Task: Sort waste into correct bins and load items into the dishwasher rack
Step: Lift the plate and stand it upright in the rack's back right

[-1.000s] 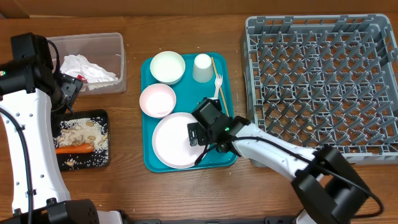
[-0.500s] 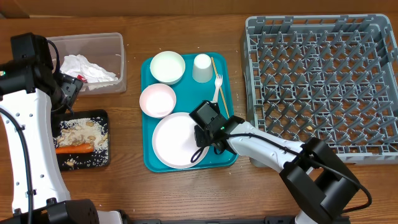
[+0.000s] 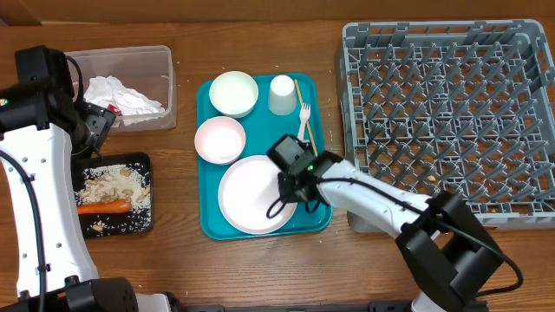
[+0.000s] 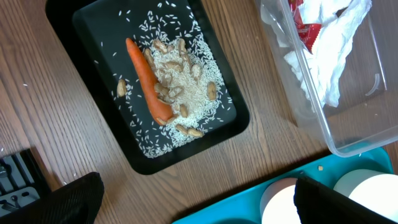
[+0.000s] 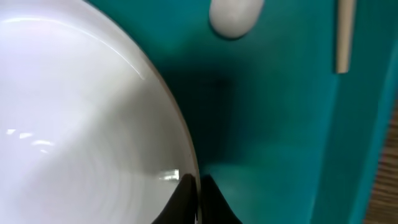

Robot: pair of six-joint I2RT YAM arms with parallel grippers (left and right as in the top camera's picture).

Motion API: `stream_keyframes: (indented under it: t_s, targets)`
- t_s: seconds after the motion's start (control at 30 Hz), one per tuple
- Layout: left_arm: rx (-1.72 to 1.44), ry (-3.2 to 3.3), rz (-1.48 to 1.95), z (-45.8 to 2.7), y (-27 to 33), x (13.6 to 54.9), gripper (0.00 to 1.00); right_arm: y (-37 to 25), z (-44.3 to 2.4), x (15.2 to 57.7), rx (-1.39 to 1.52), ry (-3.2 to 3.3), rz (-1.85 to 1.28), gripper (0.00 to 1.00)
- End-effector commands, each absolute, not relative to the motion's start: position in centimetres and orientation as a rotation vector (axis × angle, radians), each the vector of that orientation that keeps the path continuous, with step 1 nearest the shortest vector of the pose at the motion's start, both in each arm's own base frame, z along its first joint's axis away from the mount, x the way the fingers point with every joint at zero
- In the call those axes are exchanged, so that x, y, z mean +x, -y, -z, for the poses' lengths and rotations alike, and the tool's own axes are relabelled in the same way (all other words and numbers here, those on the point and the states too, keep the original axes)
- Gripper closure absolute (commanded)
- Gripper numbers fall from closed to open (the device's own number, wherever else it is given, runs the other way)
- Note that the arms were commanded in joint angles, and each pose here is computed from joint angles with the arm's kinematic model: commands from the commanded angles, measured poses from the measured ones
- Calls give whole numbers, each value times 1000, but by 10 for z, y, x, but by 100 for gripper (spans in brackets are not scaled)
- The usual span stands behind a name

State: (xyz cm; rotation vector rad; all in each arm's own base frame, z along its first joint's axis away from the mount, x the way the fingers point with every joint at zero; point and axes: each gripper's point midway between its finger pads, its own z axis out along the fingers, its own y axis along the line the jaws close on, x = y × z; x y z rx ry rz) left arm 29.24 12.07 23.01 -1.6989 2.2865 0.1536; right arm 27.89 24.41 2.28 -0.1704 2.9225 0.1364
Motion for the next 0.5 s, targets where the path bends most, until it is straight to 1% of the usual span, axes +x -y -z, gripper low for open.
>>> stream_keyframes:
  t_s: [0.0,0.13,0.3,0.4,0.47]
  targets:
    - [-1725,-2270,-169,-228,-123,292,0,-245,-45,294,-160,-2899,-124,96]
    - [-1726,-2271,-170,-228,-124,291,0,-229,-83,302,-149,-2900,-57,96]
    - [-1726,-2270,-169,-228,-124,292,0,-191,-150,319,-107,-2816,33,96]
    - [-1725,-2270,-169,-228,-123,292,0,-148,-200,333,-1,-2709,81,96]
    - [-1725,-2270,-170,-228,-124,292,0,-117,-225,339,61,-2641,114,96]
